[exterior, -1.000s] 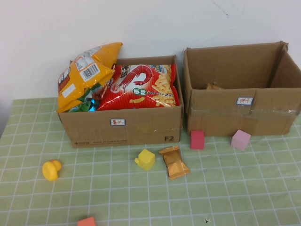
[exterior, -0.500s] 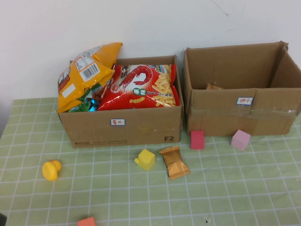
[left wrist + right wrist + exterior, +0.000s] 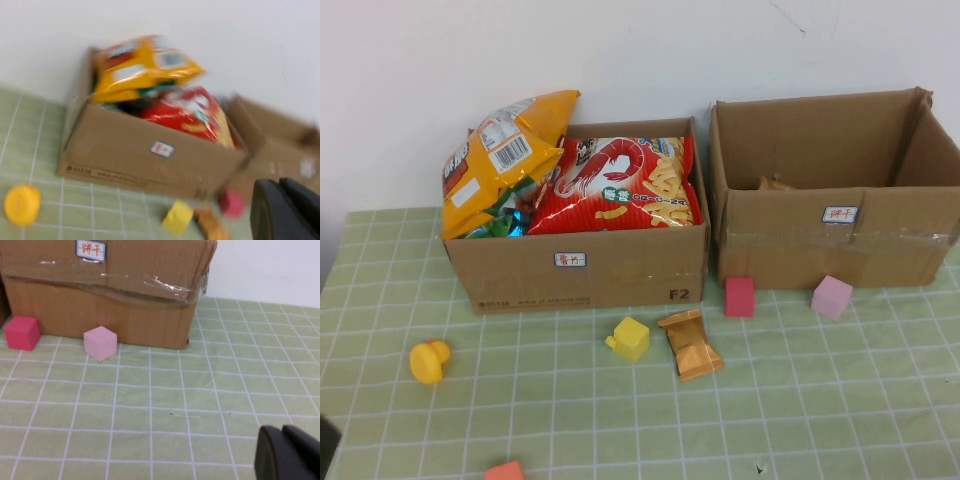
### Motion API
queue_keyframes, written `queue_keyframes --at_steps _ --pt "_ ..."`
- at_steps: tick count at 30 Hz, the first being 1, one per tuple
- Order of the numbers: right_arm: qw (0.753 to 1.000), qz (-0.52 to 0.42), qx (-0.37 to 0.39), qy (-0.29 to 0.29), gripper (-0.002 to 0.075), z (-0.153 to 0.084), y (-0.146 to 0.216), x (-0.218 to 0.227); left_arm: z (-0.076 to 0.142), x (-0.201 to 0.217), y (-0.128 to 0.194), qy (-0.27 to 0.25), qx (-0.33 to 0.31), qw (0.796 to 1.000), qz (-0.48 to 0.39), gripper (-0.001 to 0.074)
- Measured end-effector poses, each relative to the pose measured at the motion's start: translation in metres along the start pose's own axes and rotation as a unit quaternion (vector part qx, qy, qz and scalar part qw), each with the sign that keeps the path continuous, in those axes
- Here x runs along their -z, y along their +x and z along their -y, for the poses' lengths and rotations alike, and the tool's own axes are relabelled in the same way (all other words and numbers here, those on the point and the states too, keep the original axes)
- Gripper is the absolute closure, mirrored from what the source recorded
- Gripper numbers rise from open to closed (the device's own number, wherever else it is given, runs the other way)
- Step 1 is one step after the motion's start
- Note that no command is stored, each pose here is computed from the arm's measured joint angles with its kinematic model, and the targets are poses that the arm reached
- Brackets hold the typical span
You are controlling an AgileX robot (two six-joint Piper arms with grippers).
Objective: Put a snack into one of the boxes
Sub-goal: Pick up the biscuit
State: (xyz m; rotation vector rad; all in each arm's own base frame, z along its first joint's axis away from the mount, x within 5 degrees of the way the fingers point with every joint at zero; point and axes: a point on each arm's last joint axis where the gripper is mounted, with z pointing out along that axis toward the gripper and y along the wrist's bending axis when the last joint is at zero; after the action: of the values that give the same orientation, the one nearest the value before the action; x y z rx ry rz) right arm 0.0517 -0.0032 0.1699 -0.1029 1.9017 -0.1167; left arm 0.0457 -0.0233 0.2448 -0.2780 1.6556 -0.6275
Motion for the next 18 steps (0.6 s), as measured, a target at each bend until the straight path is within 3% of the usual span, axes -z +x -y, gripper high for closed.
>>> queue_keyframes --at_steps 3,4,7,13,18 --pt "1.0 0.0 0.0 0.0 0.0726 0.0 0.0 0.0 0.025 -0.005 -0.027 0.017 -0.104 0.992 -0.076 0.0737" --pt "1.0 0.0 0.0 0.0 0.0726 0.0 0.0 0.0 0.045 -0.022 -0.052 0.039 -0.182 0.967 -0.175 0.0737" --pt "1.0 0.0 0.0 0.0 0.0726 0.0 0.0 0.0 0.052 -0.035 -0.064 0.055 -0.212 0.95 -0.224 0.0737" --pt "1.0 0.0 0.0 0.0 0.0727 0.0 0.0 0.0 0.055 -0.095 -0.089 0.092 -0.261 0.897 -0.346 0.0737" --pt "1.0 0.0 0.0 0.0 0.0727 0.0 0.0 0.0 0.063 -0.142 -0.085 0.114 -0.315 0.85 -0.407 0.0737"
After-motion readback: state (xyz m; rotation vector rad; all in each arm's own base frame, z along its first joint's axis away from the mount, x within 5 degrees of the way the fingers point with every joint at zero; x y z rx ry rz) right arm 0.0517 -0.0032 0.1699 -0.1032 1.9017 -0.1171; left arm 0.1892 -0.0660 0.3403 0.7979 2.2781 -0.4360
